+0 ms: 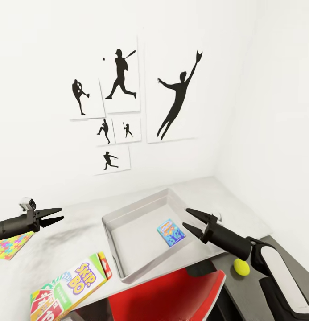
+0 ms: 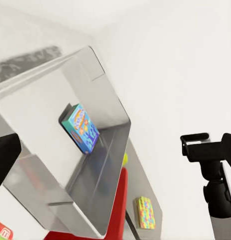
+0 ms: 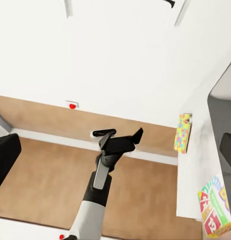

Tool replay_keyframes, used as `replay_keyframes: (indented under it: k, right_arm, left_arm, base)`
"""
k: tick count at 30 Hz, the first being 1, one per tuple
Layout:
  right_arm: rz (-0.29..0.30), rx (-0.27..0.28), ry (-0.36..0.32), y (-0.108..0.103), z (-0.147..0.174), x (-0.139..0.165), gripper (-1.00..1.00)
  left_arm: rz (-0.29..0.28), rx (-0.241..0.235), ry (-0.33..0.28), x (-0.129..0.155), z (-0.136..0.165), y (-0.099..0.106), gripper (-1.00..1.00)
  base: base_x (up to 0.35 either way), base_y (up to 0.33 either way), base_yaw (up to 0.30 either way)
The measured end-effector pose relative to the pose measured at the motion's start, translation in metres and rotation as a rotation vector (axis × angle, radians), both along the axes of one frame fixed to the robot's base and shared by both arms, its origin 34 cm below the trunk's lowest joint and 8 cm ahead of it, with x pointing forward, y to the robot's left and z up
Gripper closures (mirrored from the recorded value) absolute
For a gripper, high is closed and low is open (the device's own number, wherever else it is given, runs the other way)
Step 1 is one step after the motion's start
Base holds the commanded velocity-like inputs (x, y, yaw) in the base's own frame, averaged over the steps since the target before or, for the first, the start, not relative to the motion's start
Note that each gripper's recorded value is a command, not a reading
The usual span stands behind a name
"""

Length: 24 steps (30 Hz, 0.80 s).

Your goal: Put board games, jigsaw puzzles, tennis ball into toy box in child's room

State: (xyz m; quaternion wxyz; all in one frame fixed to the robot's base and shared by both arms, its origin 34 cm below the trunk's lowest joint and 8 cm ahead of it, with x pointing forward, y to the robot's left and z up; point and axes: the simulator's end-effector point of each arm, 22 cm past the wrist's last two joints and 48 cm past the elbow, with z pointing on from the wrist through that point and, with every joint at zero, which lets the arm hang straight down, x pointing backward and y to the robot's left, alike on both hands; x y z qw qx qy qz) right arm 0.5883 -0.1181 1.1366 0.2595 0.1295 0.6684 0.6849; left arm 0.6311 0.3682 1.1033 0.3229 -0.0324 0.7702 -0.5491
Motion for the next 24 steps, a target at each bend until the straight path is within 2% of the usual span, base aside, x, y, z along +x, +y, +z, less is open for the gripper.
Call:
replay_keyframes:
  k: [9,16,22,24]
  right_arm:
    - [0.015,0.034,-0.025,0.004,0.011,-0.006,-1.00]
    - [0.016,0.045,-0.042,0.003,0.019,-0.008,-1.00]
    - [0.016,0.033,-0.050,0.005,0.021,-0.010,-1.00]
    - [0.012,0.008,-0.051,0.006,0.016,-0.009,-1.00]
  left_arm:
    - [-0.003,-0.007,-0.014,-0.002,0.008,0.001,-1.00]
    - [-0.005,-0.013,-0.027,-0.005,0.018,0.004,-1.00]
    - [-0.005,-0.014,-0.035,-0.006,0.024,0.006,-1.00]
    - [-0.005,-0.014,-0.036,-0.007,0.025,0.006,-1.00]
  base:
    - [-0.016,0.002,-0.189]
    - [-0.002,0.000,-0.087]
    - [-0.033,0.000,-0.016]
    - [-0.206,0.000,-0.004]
